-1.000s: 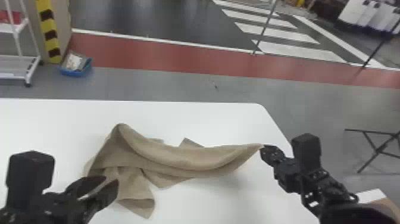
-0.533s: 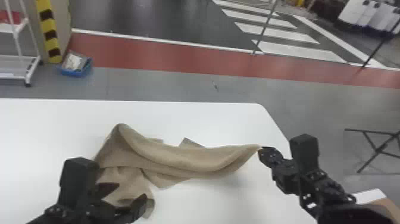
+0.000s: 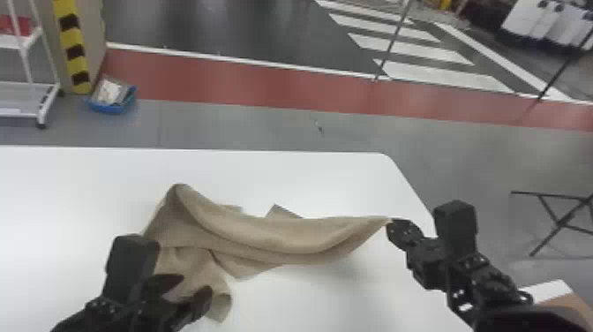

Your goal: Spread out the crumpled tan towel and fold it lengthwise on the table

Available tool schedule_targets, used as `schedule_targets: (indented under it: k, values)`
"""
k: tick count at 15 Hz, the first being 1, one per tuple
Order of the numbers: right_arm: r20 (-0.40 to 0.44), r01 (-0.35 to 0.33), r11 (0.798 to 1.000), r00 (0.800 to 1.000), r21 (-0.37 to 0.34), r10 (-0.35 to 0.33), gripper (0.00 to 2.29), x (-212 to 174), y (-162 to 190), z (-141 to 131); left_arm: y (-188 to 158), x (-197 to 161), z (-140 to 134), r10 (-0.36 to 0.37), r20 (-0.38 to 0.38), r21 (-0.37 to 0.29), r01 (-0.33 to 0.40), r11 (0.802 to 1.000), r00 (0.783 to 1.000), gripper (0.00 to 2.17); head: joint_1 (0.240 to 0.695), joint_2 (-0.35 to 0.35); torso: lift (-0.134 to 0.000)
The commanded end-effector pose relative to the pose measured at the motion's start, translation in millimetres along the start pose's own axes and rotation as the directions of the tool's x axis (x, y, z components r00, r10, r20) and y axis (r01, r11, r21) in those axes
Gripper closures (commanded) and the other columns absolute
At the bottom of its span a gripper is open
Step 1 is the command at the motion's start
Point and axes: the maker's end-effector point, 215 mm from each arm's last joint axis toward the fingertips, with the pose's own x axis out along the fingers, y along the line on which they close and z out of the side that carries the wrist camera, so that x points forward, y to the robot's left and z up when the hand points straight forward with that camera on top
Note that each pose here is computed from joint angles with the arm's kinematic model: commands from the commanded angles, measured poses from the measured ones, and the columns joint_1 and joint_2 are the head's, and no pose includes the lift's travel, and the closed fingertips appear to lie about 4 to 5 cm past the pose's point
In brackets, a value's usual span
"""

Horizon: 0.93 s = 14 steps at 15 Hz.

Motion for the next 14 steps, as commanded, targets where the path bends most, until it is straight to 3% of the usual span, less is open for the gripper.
schedule_targets:
  k: [1, 4, 9, 14]
  values:
    - [-0.001, -0.001, 1.000, 1.000, 0.006, 0.001, 2.15, 0, 2, 0, 5, -1, 2, 0.010, 0.007, 0.001, -0.010, 1.000, 1.000, 1.13, 0.695, -0.350, -0.124]
    - [0.000, 0.001, 1.000, 1.000, 0.008, -0.001, 2.15, 0, 0, -1, 9, -10, 8, 0.043, 0.032, -0.002, -0.043, 0.999, 0.999, 2.04, 0.695, -0.350, -0.124]
    - [0.031, 0.020, 0.999, 0.999, -0.038, -0.019, 2.15, 9, -21, 20, 34, -87, 63, 0.081, 0.178, -0.021, -0.078, 0.997, 0.981, 2.08, 0.695, -0.350, -0.124]
    - [0.049, 0.047, 0.993, 0.998, -0.112, -0.042, 2.15, 30, -60, 49, 133, -153, 71, 0.215, 0.204, -0.048, -0.210, 0.977, 0.955, 2.08, 0.695, -0.350, -0.124]
